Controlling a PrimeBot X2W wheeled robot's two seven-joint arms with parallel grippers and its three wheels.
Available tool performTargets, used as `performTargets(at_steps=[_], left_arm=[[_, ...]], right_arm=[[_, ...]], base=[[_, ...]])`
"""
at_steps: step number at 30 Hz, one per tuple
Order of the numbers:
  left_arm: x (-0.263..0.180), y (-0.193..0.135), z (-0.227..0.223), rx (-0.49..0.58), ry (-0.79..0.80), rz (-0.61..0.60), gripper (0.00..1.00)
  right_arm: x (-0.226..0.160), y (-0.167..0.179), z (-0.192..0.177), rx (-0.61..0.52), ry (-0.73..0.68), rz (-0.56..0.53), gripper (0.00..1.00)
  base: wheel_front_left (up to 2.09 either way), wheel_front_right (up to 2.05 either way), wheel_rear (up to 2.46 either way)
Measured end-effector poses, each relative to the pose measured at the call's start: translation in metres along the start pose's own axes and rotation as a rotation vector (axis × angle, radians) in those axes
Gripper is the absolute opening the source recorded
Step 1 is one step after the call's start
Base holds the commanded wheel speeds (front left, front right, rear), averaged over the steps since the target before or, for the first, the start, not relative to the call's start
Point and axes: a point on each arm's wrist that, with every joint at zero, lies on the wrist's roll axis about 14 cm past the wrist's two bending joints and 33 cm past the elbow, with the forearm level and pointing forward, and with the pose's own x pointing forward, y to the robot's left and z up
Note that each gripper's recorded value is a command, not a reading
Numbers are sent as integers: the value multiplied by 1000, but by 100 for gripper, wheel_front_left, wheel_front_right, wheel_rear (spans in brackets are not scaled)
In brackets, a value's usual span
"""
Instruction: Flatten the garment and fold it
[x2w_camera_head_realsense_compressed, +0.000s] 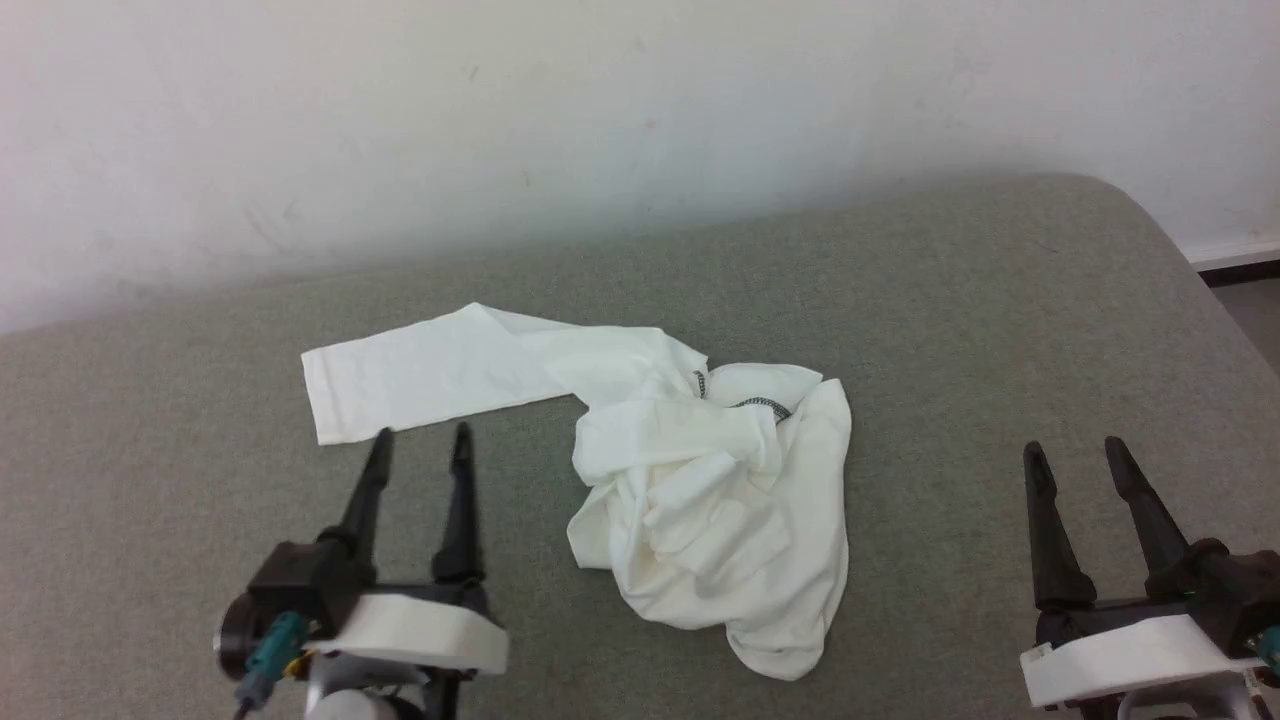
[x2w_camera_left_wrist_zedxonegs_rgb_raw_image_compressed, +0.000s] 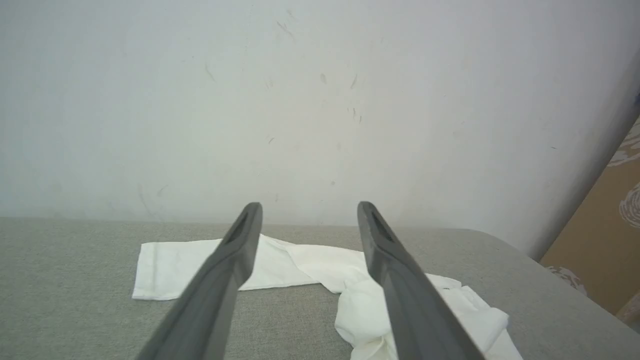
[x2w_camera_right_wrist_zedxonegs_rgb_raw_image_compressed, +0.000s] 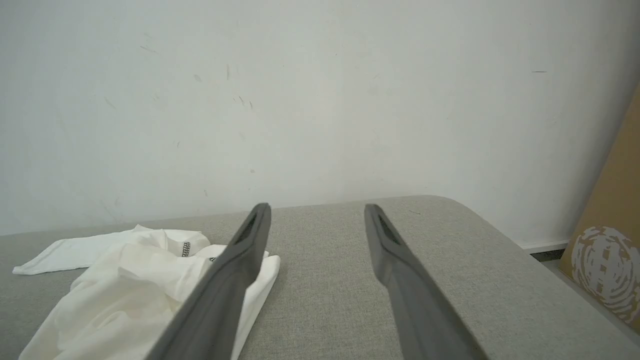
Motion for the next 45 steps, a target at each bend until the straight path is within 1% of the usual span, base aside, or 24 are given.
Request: performTargets(at_steps=[4,7,13,17,21,23,26,28,30,35,38,42,45], left_arm=[[-9,30,1,42,4,75,100],[-16,46,0,66,13,117,100],[-20,60,0,96,17,144,100],[-17,63,-6,107,35,138,100],[9,67,-4,128,25,107,100],[32,65,2,138,13,73,100],[70,61,6,155,35,19,100],[93,61,0,171,87,-8,100],[111,62,-15,181,177,-26,100],[134,77,-69,156,446,-25,100],[130,83,-110,155,659,-25,100],[112,87,-156,161,914,-20,100],[100,86,-176,169,1064,-20,100]], right_arm=[[3,3,-2,1,4,10,100],[5,6,-3,2,6,19,100],[10,12,-5,1,12,39,100],[14,15,-9,0,25,47,100],[22,18,-15,-3,44,55,100],[28,19,-17,-8,45,60,100],[38,21,-21,-12,51,66,100],[43,23,-26,-13,62,69,100],[48,22,-33,-10,79,67,100],[50,16,-53,14,124,42,100],[49,9,-59,11,139,20,100],[46,3,-67,15,160,-1,100],[45,0,-70,15,166,-11,100]], base=[[0,0,0],[0,0,0],[0,0,0],[0,0,0],[0,0,0],[0,0,0],[0,0,0],[0,0,0],[0,0,0],[0,0,0],[0,0,0],[0,0,0],[0,0,0]])
